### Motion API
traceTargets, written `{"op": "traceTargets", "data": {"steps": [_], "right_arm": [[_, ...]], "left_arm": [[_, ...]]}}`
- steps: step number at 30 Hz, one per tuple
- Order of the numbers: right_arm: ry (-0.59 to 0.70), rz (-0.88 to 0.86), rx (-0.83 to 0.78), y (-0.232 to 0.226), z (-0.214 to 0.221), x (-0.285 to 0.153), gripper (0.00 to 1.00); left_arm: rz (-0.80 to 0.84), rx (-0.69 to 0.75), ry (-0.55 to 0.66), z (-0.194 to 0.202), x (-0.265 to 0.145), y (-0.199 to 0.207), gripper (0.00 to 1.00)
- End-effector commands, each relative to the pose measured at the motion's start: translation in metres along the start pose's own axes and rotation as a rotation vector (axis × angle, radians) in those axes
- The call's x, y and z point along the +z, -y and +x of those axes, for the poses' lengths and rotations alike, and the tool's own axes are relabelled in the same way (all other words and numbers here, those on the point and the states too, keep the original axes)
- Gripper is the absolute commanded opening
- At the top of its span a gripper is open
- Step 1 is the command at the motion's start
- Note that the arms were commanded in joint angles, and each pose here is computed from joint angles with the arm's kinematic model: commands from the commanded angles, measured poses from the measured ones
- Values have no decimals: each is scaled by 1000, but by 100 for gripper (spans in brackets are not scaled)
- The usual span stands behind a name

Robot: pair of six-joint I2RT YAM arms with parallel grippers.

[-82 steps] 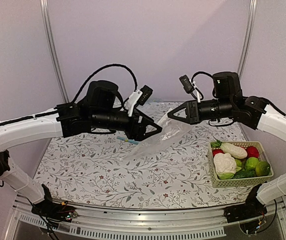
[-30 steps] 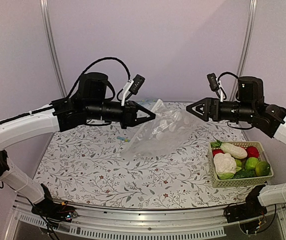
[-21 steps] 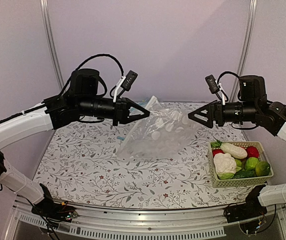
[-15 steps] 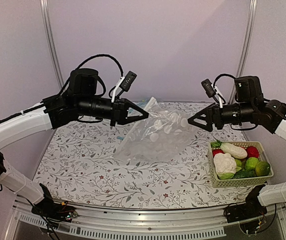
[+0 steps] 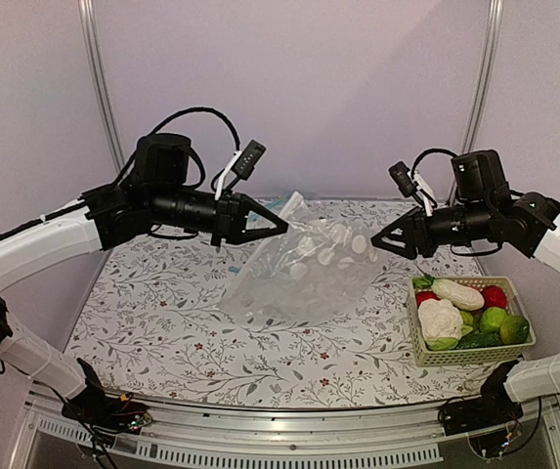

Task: Place the food in the zip-top bag and seal the zipper
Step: Adjust the zipper food storage bag at the center of the board.

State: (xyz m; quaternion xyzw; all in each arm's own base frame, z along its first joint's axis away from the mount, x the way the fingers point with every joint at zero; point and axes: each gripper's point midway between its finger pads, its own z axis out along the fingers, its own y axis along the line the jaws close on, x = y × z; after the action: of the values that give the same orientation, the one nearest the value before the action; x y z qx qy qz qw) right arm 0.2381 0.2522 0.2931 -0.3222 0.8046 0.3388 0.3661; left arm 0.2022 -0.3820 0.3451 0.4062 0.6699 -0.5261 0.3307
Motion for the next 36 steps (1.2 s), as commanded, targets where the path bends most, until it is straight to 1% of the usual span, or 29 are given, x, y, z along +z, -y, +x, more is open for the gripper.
{"op": "traceTargets", "data": {"steps": [1, 3, 5, 6, 8, 12, 21, 22, 24, 26, 27, 31, 34, 36], "right_arm": [[3, 1, -17, 0, -7, -1, 37], [2, 9, -13, 1, -7, -1, 23], [1, 30, -7, 5, -6, 0, 12], [-1, 48, -1, 8, -4, 0, 7], [-3, 86, 9, 16, -1, 0, 2], [2, 111, 29, 21, 5, 0, 0], [12, 91, 82, 21, 10, 6, 0], [15, 87, 86, 20, 9, 6, 2], [23, 82, 89, 18, 5, 4, 14], [49, 80, 87, 15, -4, -2, 31], [65, 76, 86, 12, -9, -6, 42], [120, 45, 75, -1, -29, -19, 64], [135, -3, 61, -15, -40, -19, 72], [131, -41, 41, -26, -44, -13, 73]], "left_arm": [[1, -7, 15, -5, -7, -1, 0], [-9, -7, 23, -6, -8, -3, 0], [-41, -5, 34, -7, -10, -8, 0], [-68, -4, 46, -8, -13, -12, 0], [-136, -11, 79, -12, -22, -24, 0], [-212, -39, 126, -15, -39, -40, 0], [-233, -55, 131, -13, -42, -46, 0], [-230, -56, 129, -12, -40, -46, 0], [-224, -64, 116, -10, -37, -48, 0], [-210, -74, 96, -5, -31, -49, 0], [-202, -79, 83, -2, -27, -51, 0], [-164, -70, 27, 8, -8, -46, 0], [-131, -57, -30, 16, 11, -40, 0], [-131, -44, -63, 20, 22, -40, 0]]}}
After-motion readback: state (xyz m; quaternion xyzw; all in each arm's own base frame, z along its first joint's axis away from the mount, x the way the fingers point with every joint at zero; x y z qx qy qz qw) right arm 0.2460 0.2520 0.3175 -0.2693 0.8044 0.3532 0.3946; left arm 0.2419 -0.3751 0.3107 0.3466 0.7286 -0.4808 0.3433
